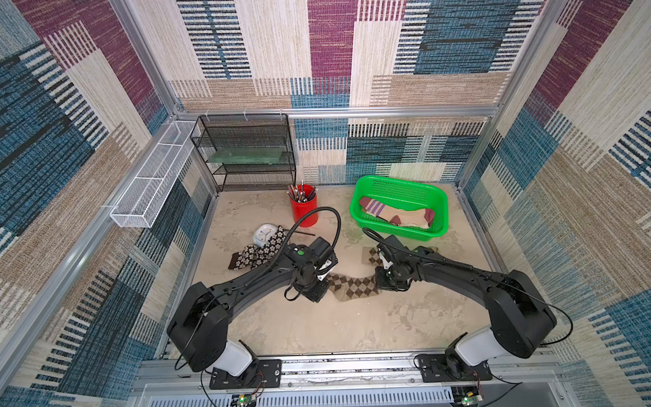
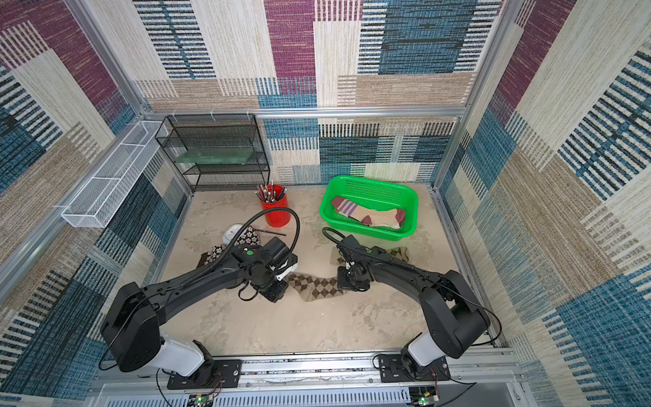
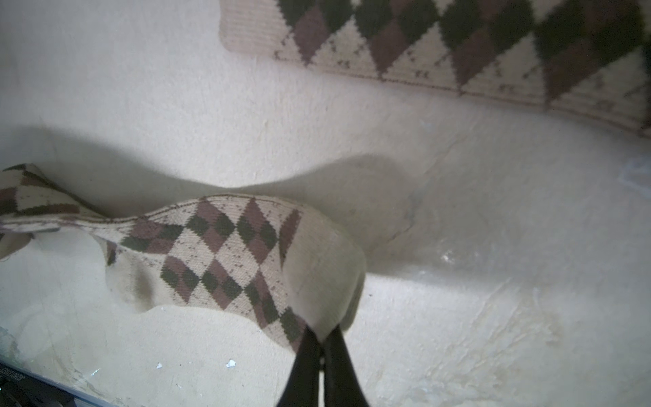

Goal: Place the socks together as a pair
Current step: Place the sock at the center of the board.

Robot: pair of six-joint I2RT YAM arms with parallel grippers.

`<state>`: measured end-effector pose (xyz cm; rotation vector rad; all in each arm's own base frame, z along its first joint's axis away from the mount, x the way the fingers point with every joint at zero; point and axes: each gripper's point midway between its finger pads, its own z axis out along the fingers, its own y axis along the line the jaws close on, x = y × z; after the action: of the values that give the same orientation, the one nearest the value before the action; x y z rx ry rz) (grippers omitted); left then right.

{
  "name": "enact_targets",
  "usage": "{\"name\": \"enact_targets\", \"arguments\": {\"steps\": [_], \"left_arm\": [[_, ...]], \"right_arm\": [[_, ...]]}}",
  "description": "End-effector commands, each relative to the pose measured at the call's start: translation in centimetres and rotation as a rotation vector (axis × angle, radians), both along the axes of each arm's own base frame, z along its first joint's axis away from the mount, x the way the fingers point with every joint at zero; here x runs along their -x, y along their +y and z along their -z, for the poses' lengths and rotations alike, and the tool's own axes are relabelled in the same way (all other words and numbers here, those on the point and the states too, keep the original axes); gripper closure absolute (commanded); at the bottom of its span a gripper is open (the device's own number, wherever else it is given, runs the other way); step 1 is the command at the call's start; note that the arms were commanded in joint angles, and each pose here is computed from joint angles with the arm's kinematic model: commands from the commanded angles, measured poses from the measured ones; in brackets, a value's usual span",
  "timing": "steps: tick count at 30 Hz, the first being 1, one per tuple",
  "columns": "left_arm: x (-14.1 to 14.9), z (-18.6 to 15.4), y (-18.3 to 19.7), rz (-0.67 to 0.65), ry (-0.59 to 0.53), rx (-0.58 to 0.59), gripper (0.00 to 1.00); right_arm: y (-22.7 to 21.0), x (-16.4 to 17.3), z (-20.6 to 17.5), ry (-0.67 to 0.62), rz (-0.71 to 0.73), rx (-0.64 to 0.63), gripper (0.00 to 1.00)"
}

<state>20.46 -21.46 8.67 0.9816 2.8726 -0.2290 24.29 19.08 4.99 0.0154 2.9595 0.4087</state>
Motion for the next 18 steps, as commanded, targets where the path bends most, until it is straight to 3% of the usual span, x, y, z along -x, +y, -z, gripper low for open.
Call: {"name": "enact_targets", "arguments": {"steps": [1,10,18], "left_arm": [[-1.3,0.7,-0.6,0.015,-0.014,-0.028,0.80],[-8.4,2.9,0.9,-0.044,-0.136,-0.248,0.82],[-12.5,3.5,1.2,-0.058,-0.172,-0.337,0.83]], "right_arm": [[0.1,-0.2,-0.3,-0.003,-0.009,-0.004,1.00],[0.3,0.4,-0.8,0.001,-0.038,-0.027,1.00],[0.2,2.2,-0.8,0.053,-0.085,-0.041,1.00]]}}
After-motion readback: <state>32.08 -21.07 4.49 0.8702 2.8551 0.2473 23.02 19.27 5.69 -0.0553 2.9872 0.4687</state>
